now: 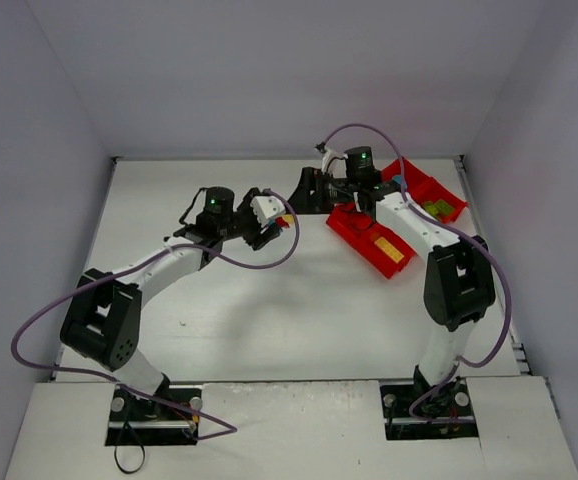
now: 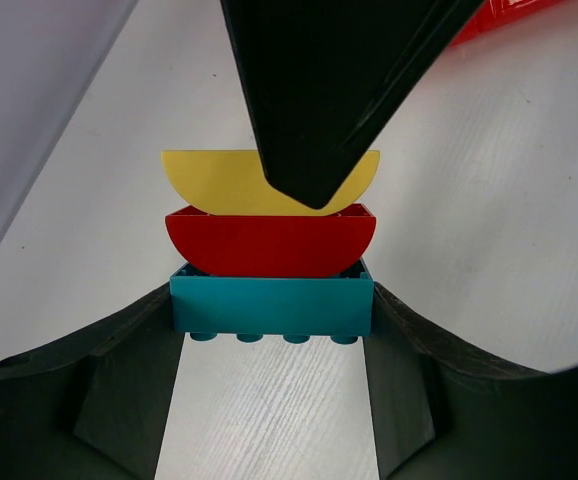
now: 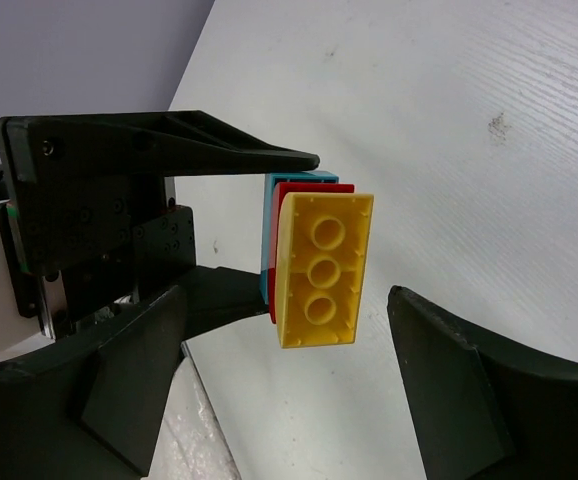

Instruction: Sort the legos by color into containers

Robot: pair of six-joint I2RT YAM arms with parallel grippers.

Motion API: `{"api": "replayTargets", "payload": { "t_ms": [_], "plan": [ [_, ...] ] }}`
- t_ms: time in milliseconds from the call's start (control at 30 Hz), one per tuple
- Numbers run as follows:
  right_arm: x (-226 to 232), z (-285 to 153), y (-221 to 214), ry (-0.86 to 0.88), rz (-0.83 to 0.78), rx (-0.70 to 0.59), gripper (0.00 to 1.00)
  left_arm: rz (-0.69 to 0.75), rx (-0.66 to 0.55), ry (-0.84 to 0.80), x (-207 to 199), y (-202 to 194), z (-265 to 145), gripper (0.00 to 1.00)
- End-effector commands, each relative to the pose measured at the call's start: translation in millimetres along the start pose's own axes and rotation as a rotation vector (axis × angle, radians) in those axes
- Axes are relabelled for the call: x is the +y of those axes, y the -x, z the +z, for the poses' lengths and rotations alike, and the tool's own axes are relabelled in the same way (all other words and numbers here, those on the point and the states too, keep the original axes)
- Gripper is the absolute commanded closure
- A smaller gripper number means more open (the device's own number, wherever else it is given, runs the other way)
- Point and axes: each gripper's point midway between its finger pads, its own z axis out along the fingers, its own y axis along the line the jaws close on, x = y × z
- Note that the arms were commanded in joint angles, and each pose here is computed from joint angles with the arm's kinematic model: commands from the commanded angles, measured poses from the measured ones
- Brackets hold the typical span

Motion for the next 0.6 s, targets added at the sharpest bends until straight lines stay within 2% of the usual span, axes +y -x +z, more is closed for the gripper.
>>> {"api": "replayTargets", "payload": {
  "t_ms": [0, 233, 433, 567],
  "plan": [
    [17.1, -1.9, 16.9, 0.046, -0.052, -0.041, 0.23, 0.112, -0.154, 0.079, 18.9, 56.8, -14.9, 0.64],
    [12.3, 0.9, 11.3, 0.048, -0.04, -0.026, 0.3, 0.108, -0.167, 0.081, 15.3, 57.3, -16.8, 0.64],
    [14.4, 3.7, 9.4, 0.075, -0.032, -0.012, 0.44, 0.108, -0.187, 0.081, 12.3, 61.1, -16.3, 0.64],
    [13.4, 5.2, 8.4, 0.081, -0.029, -0.009, 0.48, 0.112, -0.193, 0.076, 8.3, 63.2, -15.0, 0.64]
  ]
}}
